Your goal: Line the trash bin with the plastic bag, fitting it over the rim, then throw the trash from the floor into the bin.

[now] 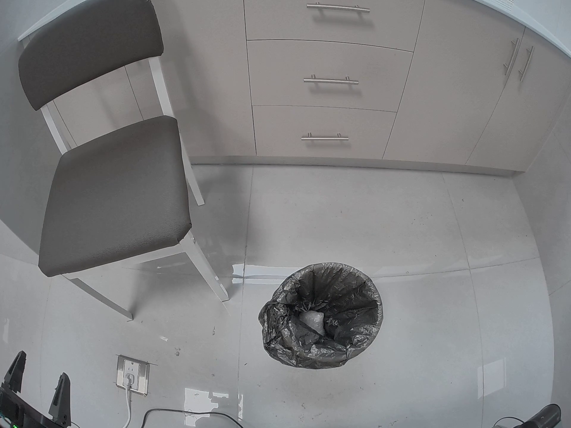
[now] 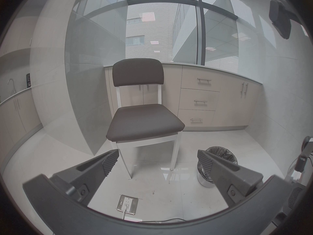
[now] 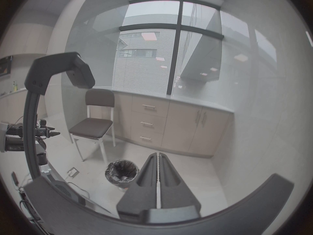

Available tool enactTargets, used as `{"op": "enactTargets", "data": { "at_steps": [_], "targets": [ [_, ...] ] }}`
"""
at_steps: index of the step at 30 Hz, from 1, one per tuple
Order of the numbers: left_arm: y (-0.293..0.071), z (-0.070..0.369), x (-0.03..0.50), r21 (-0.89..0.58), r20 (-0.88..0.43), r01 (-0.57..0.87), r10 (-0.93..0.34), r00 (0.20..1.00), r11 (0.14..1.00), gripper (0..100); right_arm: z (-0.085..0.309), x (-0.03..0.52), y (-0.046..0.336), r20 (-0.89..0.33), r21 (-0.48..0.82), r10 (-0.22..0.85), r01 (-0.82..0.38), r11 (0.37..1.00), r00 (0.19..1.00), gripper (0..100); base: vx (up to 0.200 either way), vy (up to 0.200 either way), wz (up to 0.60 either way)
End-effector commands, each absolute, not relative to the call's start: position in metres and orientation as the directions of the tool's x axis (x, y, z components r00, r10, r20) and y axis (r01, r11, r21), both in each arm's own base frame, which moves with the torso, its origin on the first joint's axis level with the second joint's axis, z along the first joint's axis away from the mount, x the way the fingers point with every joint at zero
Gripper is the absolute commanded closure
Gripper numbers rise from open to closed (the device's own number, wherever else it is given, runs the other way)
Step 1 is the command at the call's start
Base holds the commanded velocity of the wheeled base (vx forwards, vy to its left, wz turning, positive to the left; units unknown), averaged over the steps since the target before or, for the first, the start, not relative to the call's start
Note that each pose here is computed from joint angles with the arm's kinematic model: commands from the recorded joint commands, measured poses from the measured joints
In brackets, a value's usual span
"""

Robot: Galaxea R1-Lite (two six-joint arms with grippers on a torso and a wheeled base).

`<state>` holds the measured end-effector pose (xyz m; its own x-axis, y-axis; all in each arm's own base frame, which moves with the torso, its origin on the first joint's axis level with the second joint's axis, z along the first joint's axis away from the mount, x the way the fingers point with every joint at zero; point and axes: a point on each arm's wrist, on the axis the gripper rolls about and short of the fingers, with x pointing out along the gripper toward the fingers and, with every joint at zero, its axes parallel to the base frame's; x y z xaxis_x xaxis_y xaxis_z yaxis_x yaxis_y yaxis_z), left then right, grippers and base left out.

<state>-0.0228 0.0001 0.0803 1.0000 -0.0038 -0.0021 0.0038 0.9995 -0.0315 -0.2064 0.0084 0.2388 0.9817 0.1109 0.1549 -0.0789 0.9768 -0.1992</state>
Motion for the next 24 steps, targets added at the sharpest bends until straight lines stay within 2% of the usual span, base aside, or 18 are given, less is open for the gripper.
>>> {"op": "enactTargets", "data": {
  "at_steps": [1, 2, 5, 7, 8, 9, 11, 15, 16, 19, 24],
  "targets": [
    [0.0, 0.076, -0.023, -0.032, -0.003, 0.005, -0.005, 1.0, 0.999, 0, 0.205, -0.163, 0.003, 0.174, -0.009, 0.18, -0.181, 0.983, 0.968, 100, 0.0, 0.0, 0.0],
    [0.0, 0.076, -0.023, -0.032, -0.003, 0.005, -0.005, 1.0, 0.999, 0, 0.203, -0.134, 0.004, 0.235, 0.057, 0.177, -0.195, 0.979, 0.956, 100, 0.0, 0.0, 0.0],
    [0.0, 0.076, -0.023, -0.032, -0.003, 0.005, -0.005, 1.0, 0.999, 0, 0.174, -0.072, 0.003, 0.358, 0.054, 0.137, -0.168, 0.984, 0.924, 100, 0.0, 0.0, 0.0],
    [0.0, 0.076, -0.023, -0.032, -0.005, 0.004, -0.005, 1.0, 0.999, 0, 0.144, -0.046, 0.002, 0.411, 0.009, 0.11, -0.125, 0.992, 0.905, 100, 0.0, 0.0, 0.0],
    [0.0, 0.076, -0.023, -0.032, -0.003, 0.005, -0.005, 1.0, 0.999, 0, 0.122, -0.034, 0.003, 0.423, -0.056, 0.112, -0.097, 0.994, 0.899, 100, 0.0, 0.0, 0.0],
    [0.0, 0.076, -0.023, -0.032, -0.003, 0.005, -0.005, 1.0, 0.999, 0, 0.119, -0.033, 0.002, 0.425, -0.094, 0.11, -0.077, 0.993, 0.898, 100, 0.0, 0.0, 0.0],
    [0.0, 0.076, -0.023, -0.032, -0.003, 0.005, -0.005, 1.0, 0.999, 0, 0.11, -0.029, 0.002, 0.318, -0.103, 0.089, -0.059, 0.993, 0.944, 100, 0.0, 0.0, 0.0],
    [0.0, 0.076, -0.023, -0.032, -0.002, 0.005, -0.005, 1.0, 0.999, 0, 0.094, -0.024, 0.0, 0.178, -0.096, 0.023, -0.006, 0.995, 0.984, 100, 0.0, 0.0, 0.0],
    [0.0, 0.076, -0.023, -0.032, -0.002, 0.005, -0.005, 1.0, 0.999, 0, 0.083, -0.023, 0.0, 0.069, -0.098, 0.023, -0.016, 0.995, 0.997, 100, 0.0, 0.0, 0.0],
    [0.0, 0.076, -0.023, -0.032, -0.003, 0.005, -0.005, 1.0, 0.999, 0, 0.078, -0.023, 0.001, 0.023, -0.025, 0.032, -0.032, 0.999, 0.999, 100, 0.0, 0.0, 0.0],
    [0.0, 0.076, -0.023, -0.032, -0.002, 0.005, -0.005, 1.0, 0.999, 0, 0.076, -0.023, 0.0, 0.002, -0.011, 0.009, -0.009, 1.0, 1.0, 100, 0.0, 0.0, 0.0]
  ]
}}
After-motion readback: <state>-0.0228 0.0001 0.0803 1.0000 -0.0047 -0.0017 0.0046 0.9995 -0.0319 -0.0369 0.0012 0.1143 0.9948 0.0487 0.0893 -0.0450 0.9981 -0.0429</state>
